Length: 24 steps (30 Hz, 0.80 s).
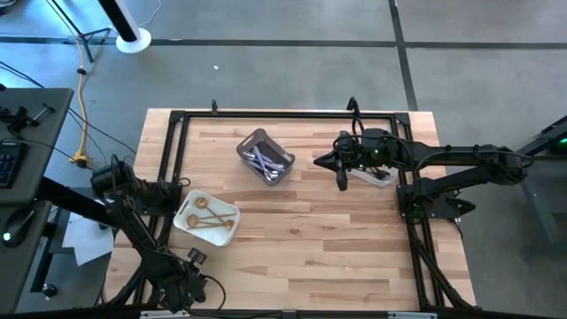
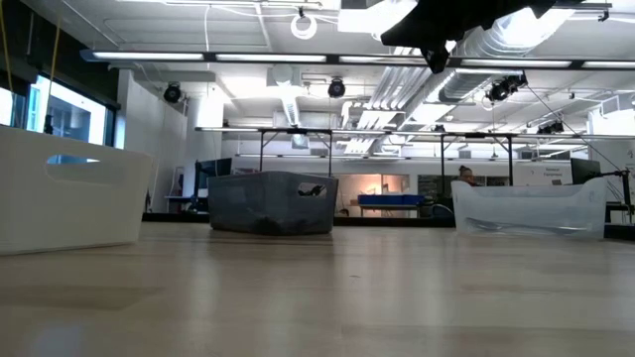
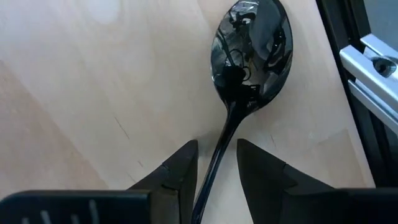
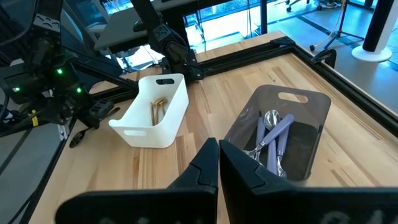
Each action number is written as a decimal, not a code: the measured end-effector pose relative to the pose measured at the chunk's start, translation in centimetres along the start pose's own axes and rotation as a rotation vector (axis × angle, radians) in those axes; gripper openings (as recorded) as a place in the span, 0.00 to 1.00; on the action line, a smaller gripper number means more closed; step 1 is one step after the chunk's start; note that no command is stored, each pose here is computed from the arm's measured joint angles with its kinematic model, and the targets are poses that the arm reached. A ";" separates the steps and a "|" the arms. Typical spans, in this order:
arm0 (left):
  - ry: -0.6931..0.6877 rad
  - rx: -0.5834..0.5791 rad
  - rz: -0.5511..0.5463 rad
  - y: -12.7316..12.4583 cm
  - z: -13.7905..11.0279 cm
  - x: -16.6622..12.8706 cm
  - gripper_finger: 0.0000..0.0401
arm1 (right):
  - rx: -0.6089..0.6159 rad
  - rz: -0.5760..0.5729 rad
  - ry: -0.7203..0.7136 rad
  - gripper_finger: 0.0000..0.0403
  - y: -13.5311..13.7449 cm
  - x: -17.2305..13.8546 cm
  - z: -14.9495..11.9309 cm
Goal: Sort silverware by color (type)
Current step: Put the black spoon into the transparent bin
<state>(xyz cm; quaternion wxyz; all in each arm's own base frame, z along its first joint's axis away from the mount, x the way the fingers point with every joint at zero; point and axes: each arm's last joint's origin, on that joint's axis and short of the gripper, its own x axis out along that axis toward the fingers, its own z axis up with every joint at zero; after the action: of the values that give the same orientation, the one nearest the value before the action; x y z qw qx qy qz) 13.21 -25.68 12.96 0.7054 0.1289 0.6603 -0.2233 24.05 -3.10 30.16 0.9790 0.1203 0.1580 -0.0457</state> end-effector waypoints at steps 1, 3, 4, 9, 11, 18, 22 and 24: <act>0.001 0.010 -0.001 0.0 0.0 0.0 0.26 | 0.000 0.000 0.000 0.00 0.0 0.0 0.0; 0.002 0.024 0.000 0.0 0.0 0.0 0.26 | 0.000 0.000 0.000 0.00 0.0 0.0 0.0; 0.003 0.026 0.000 0.0 0.0 0.1 0.26 | 0.000 -0.001 0.001 0.00 0.0 0.0 0.0; 0.005 0.018 0.001 0.0 0.0 0.1 0.24 | 0.000 -0.002 0.006 0.00 0.0 0.0 -0.1; 0.006 0.018 0.002 0.0 -0.1 0.1 0.22 | 0.000 -0.002 0.006 0.00 0.0 0.0 -0.1; 0.009 0.041 0.008 0.3 0.0 0.1 0.07 | -0.006 -0.002 0.006 0.00 0.0 0.0 -0.1; 0.015 0.016 -0.001 0.7 0.3 0.1 0.02 | -0.002 -0.002 0.006 0.00 0.0 0.0 -0.1; 0.016 0.006 -0.004 1.0 0.5 0.1 0.02 | -0.001 -0.002 0.006 0.00 0.0 0.0 -0.1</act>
<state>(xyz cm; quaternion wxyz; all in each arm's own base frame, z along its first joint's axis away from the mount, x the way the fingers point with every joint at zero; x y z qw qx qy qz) 14.08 -25.07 12.80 0.6993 0.1314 0.6654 -0.2258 24.03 -3.10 30.10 0.9786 0.1196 0.1610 -0.0462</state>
